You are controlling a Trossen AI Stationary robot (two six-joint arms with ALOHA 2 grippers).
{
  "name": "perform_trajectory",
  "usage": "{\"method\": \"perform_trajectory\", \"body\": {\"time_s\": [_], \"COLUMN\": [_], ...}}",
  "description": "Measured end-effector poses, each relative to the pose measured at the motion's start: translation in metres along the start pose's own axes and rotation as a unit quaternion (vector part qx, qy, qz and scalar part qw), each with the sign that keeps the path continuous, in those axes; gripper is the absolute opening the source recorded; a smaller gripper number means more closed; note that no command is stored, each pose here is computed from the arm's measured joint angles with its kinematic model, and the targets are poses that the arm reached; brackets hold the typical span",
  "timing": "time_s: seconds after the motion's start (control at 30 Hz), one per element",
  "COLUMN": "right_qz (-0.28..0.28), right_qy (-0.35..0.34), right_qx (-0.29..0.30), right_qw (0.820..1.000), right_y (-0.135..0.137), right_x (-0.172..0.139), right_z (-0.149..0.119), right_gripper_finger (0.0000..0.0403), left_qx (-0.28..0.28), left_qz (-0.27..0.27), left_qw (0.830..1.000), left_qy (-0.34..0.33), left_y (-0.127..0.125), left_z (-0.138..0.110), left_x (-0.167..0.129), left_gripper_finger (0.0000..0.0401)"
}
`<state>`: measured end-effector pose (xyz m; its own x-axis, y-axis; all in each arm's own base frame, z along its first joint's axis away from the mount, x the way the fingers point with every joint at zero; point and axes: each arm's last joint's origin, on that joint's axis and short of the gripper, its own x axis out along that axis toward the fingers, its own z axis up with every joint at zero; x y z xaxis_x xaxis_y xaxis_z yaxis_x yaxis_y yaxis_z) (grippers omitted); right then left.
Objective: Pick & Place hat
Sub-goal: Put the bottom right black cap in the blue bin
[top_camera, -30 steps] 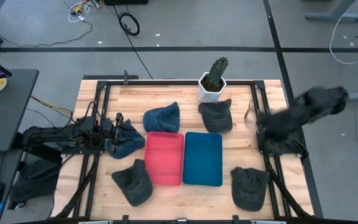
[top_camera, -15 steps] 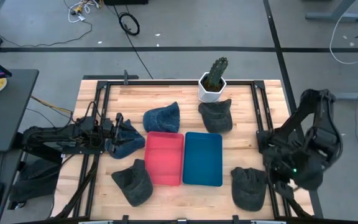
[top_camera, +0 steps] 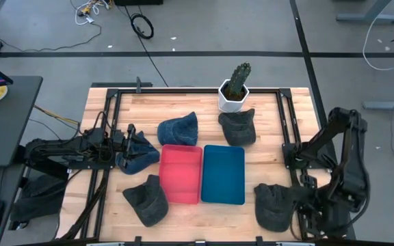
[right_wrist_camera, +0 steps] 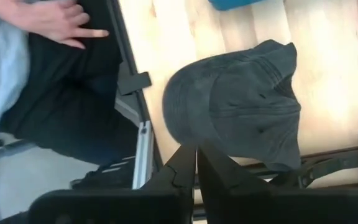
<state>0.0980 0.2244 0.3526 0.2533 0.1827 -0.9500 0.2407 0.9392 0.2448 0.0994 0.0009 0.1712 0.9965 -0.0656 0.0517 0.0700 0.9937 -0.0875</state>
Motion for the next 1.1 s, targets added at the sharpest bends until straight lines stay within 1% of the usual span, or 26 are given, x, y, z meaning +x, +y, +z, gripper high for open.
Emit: {"method": "perform_trajectory", "body": {"time_s": [0.1,0.27,0.4,0.5,0.57,0.67,0.77,0.9,1.0,1.1], "right_qz": [-0.009,-0.011,-0.059,-0.102,-0.118,-0.129,-0.114,-0.101,-0.095,-0.082], "right_qy": [0.000,0.000,0.012,0.027,0.034,0.035,0.031,0.071,0.087,0.084], "right_qx": [-0.009,-0.064,-0.060,-0.064,-0.065,-0.055,-0.042,-0.028,-0.028,-0.026], "right_qw": [1.000,0.998,0.996,0.992,0.990,0.990,0.992,0.992,0.991,0.993], "right_y": [0.009,0.022,0.022,0.019,0.019,0.017,0.015,0.005,-0.004,-0.010], "right_x": [0.012,0.028,0.040,0.046,0.051,0.060,0.080,0.114,0.136,0.152], "right_z": [0.001,0.001,0.005,0.004,0.004,0.006,0.005,-0.001,-0.007,-0.011], "right_gripper_finger": [0.0021,0.0021,0.0023,0.0037,0.0056,0.0099,0.0150,0.0207,0.0235,0.0249], "left_qx": [0.000,0.000,0.000,0.000,0.000,0.000,0.000,0.000,0.000,0.000], "left_qz": [0.000,0.000,0.000,0.000,0.000,0.000,0.000,0.000,0.000,0.000], "left_qw": [1.000,1.000,1.000,1.000,1.000,1.000,1.000,1.000,1.000,1.000], "left_qy": [0.000,0.000,0.000,0.000,0.000,0.000,0.001,0.000,0.000,0.000], "left_y": [0.000,0.000,0.000,0.000,0.000,0.000,0.000,0.000,0.000,0.000], "left_z": [0.000,0.000,0.000,0.000,0.000,0.000,0.000,0.000,0.000,0.000], "left_x": [0.000,0.000,0.000,0.000,0.000,0.000,0.000,0.000,0.000,0.000], "left_gripper_finger": [0.0204,0.0204,0.0204,0.0204,0.0204,0.0204,0.0204,0.0204,0.0204,0.0204]}}
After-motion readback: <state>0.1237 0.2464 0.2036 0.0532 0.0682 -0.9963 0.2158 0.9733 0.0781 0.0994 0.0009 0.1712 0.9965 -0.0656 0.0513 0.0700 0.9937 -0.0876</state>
